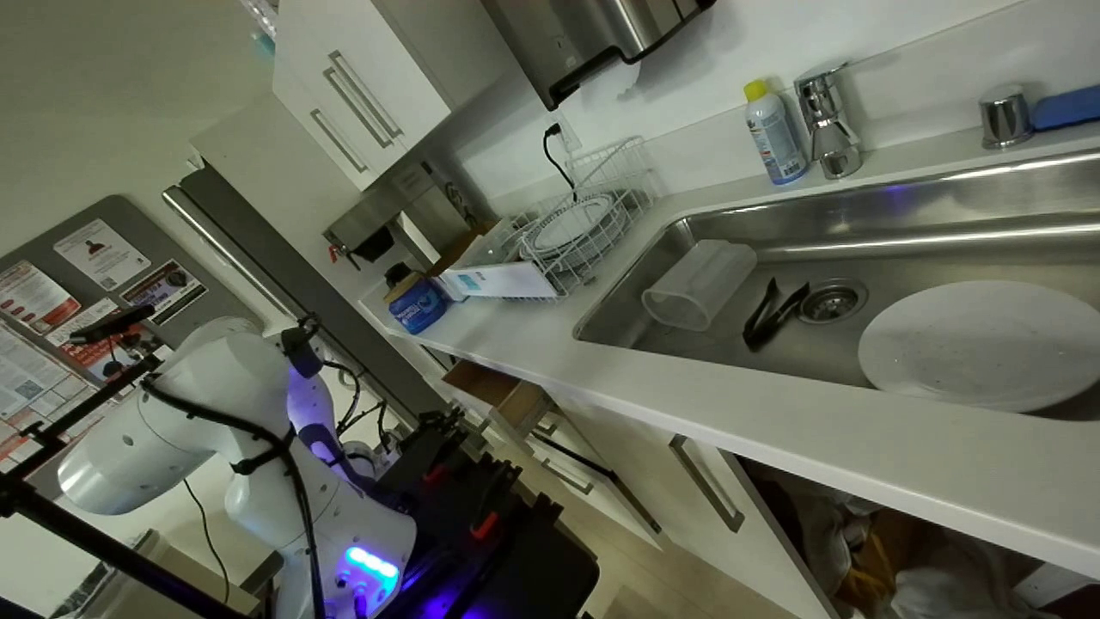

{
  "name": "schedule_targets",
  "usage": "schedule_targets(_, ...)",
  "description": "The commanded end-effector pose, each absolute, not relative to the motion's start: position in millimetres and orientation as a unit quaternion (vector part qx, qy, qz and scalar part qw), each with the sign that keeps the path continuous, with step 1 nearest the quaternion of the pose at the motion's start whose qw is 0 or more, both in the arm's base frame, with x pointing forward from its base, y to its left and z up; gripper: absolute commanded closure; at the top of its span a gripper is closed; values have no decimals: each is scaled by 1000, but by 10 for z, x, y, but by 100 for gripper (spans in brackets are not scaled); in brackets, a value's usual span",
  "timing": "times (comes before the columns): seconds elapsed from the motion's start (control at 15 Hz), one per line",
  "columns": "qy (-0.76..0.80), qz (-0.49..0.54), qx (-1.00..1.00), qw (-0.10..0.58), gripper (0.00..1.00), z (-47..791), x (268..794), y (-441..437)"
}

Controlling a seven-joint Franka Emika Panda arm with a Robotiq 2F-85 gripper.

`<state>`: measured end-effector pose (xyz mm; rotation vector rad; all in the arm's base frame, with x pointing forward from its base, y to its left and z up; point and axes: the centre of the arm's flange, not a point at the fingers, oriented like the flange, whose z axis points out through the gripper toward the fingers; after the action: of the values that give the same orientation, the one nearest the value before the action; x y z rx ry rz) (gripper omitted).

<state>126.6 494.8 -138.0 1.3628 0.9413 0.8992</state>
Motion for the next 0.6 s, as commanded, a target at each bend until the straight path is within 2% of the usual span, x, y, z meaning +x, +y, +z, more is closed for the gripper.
schedule_targets(0.0, 383, 378, 586, 606, 96, -1393, 861, 4874)
schedule_targets(0.53, 382, 360, 594, 610, 96, -1325, 231, 4790)
